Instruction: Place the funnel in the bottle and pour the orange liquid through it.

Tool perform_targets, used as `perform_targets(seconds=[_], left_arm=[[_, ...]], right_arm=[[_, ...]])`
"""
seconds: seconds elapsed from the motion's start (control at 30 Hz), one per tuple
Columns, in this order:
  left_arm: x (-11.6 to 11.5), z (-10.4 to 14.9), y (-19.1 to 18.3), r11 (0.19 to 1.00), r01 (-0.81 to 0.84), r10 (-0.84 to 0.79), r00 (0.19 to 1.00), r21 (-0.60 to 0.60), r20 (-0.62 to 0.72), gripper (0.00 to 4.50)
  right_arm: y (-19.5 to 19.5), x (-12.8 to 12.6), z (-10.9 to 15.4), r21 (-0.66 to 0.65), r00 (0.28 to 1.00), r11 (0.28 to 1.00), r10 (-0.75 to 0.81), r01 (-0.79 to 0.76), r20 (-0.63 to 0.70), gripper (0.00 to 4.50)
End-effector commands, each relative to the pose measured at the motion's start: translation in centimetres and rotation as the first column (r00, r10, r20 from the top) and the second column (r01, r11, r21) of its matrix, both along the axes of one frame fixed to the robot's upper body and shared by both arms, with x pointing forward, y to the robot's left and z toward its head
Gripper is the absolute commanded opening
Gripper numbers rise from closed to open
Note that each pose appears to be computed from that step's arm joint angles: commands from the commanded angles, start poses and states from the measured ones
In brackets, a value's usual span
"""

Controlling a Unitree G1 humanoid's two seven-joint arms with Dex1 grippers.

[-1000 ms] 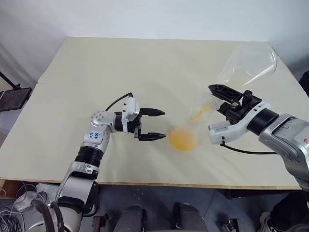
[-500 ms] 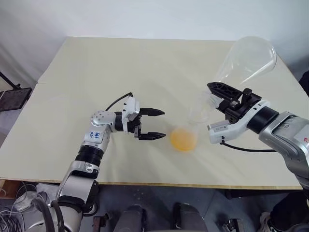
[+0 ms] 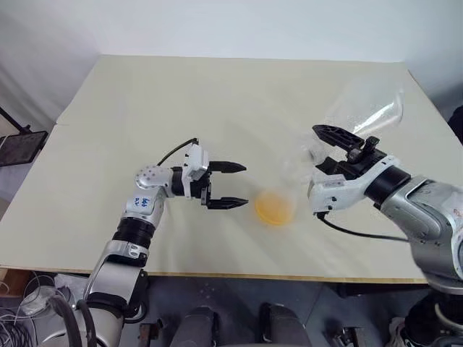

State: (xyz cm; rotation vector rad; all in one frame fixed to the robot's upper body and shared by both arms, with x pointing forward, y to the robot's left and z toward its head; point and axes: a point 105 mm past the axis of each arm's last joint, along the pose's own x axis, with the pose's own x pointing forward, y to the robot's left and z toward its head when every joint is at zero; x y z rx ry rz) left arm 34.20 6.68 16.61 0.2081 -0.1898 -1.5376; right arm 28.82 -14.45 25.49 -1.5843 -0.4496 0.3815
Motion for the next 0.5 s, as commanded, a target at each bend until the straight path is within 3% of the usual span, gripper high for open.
perform_targets(seconds=[0.03,0.17,0.23,0.3,0.33,0.43,0.5], left_arm=[[0.2,1.2,0.2,1.0,0.001,-0.001,0.999,0.0,0.052,4.5],[0.2,1.3,0.5,1.0,-0.002,0.002,0.999,0.005,0.054,4.5],[0.2,1.3,0.5,1.0,-0.004,0.004,0.998,0.007,0.055,4.5],[0.2,1.3,0.5,1.0,-0.004,0.004,0.998,0.009,0.055,4.5],[0.2,1.4,0.5,1.0,-0.004,0.003,0.998,0.009,0.055,4.5],[0.2,1.4,0.5,1.0,-0.005,0.004,0.998,0.01,0.056,4.5],[0.3,1.6,0.5,1.0,-0.008,0.008,0.998,0.01,0.059,4.5]], right_arm=[[-0.4,-0.9,1.9,0.091,0.999,0.996,-0.019,0.015,0.039,2.45],[-2.0,-0.6,2.7,0.377,0.997,0.923,-0.067,0.075,-0.036,2.45],[-3.7,-0.1,3.3,0.55,0.992,0.825,-0.101,0.13,-0.081,2.45],[-6.6,0.6,3.8,0.749,0.984,0.638,-0.123,0.179,-0.13,2.45],[-7.5,0.7,3.8,0.795,0.981,0.576,-0.126,0.191,-0.144,2.45],[-9.2,1.0,3.9,0.853,0.977,0.479,-0.137,0.208,-0.162,2.45],[-12.7,1.4,3.2,0.919,0.967,0.317,-0.173,0.233,-0.186,2.45]])
